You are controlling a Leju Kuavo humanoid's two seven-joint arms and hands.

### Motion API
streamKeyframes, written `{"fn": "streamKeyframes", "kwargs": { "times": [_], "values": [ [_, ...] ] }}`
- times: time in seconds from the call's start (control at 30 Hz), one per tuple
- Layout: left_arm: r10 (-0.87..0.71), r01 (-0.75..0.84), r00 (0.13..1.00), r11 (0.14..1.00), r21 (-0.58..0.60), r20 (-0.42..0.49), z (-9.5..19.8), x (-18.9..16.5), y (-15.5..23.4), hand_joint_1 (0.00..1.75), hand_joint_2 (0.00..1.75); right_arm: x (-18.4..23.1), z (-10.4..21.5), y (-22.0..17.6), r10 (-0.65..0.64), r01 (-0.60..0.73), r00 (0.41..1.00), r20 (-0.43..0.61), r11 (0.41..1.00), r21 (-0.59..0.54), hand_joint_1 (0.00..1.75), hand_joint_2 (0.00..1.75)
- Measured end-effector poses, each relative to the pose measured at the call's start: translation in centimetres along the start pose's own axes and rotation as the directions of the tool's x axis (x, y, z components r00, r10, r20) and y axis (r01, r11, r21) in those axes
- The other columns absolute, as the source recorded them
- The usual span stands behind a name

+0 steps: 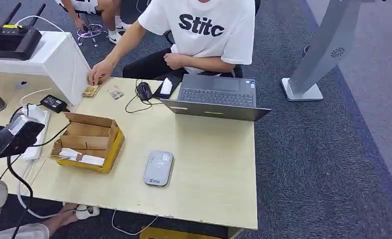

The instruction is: Pass the card to the sensor for recognition and then transmit it.

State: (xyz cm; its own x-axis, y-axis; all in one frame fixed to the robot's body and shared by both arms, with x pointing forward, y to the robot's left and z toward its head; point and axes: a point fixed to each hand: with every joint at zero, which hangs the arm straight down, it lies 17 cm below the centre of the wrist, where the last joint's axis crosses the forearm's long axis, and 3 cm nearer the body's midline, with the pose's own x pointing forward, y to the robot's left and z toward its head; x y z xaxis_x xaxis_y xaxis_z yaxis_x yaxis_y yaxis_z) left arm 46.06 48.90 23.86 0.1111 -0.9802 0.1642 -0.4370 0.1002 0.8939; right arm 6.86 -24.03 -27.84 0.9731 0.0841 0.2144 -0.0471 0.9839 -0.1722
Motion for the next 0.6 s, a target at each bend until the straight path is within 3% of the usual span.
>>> {"fn": "streamKeyframes", "kwargs": {
  "times": [0.2, 0.4, 0.5, 0.6],
  "values": [
    [0.023, -0.023, 1.000, 0.999, 0.024, -0.010, 1.7, -1.2, 1.3, 0.00, 1.75, 0.1, 0.0, 0.0, -0.013, 0.013, 1.000, 0.006, 1.000, -0.003, 0.00, 1.75],
    [0.226, -0.226, 0.974, 0.973, 0.049, 0.005, 9.5, -0.7, 1.7, 0.00, 1.75, 0.5, 0.1, 0.3, -0.068, 0.068, 0.997, 0.026, 0.998, -0.011, 0.00, 1.75],
    [0.367, -0.366, 0.927, 0.930, 0.028, -0.081, 14.2, -0.9, -0.2, 0.00, 1.75, 0.4, 0.2, 0.3, -0.088, 0.089, 0.996, 0.019, 0.996, -0.023, 0.00, 1.75],
    [0.422, -0.429, 0.879, 0.903, 0.017, -0.223, 18.4, -2.5, -2.6, 0.00, 1.75, 0.3, 0.2, 0.3, -0.104, 0.105, 0.994, 0.013, 0.994, -0.026, 0.00, 1.75]
  ]
}}
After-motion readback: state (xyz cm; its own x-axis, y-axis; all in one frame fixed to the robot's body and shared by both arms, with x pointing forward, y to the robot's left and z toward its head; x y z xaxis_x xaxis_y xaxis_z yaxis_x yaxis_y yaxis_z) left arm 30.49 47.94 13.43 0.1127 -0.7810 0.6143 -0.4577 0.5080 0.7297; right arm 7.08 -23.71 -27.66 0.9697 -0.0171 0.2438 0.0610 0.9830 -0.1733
